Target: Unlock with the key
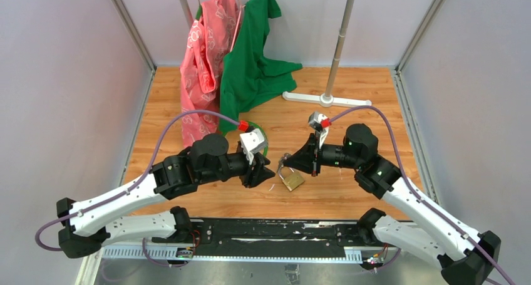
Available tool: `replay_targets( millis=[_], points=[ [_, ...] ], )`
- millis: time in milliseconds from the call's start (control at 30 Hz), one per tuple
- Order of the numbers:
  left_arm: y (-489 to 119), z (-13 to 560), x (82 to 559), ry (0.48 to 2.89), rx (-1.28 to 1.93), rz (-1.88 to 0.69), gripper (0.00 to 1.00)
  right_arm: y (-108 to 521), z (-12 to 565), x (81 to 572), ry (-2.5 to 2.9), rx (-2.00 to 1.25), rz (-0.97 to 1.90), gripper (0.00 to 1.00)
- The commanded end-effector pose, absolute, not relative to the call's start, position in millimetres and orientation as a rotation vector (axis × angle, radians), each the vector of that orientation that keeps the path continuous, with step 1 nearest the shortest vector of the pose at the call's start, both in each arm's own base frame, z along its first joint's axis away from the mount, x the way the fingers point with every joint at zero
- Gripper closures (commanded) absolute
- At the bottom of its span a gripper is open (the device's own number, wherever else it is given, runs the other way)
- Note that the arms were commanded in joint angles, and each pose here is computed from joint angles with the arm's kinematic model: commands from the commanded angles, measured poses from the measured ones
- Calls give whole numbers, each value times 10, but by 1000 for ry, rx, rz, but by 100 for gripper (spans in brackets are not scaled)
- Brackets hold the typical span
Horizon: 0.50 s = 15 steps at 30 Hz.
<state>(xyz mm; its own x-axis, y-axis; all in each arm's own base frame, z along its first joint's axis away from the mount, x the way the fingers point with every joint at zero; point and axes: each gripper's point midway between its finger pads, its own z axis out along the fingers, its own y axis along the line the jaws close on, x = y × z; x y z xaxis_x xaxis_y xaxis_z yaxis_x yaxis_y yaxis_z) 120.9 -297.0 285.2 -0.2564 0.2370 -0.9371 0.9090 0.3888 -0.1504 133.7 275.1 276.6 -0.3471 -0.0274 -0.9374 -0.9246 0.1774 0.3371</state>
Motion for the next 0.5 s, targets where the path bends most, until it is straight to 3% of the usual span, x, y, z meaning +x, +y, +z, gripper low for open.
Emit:
replay_targets(
  millis=[0,67,200,467],
  points=[
    [-2841,2566,1259,1812,959,-848,41,2513,2281,1355,1957,-930,1107,100],
    [-2817,2502,1278,1821,951,-830,33,2425,2159,1347,2086,-921,1049,100],
    [-2798,2422,1385,1812,909,-779,29,2289,2005,1260,2309,-890,987,100],
    [-3004,2307,1525,1760,810,-824,11,2054,1905,1006,2529,-904,929,100]
  ],
)
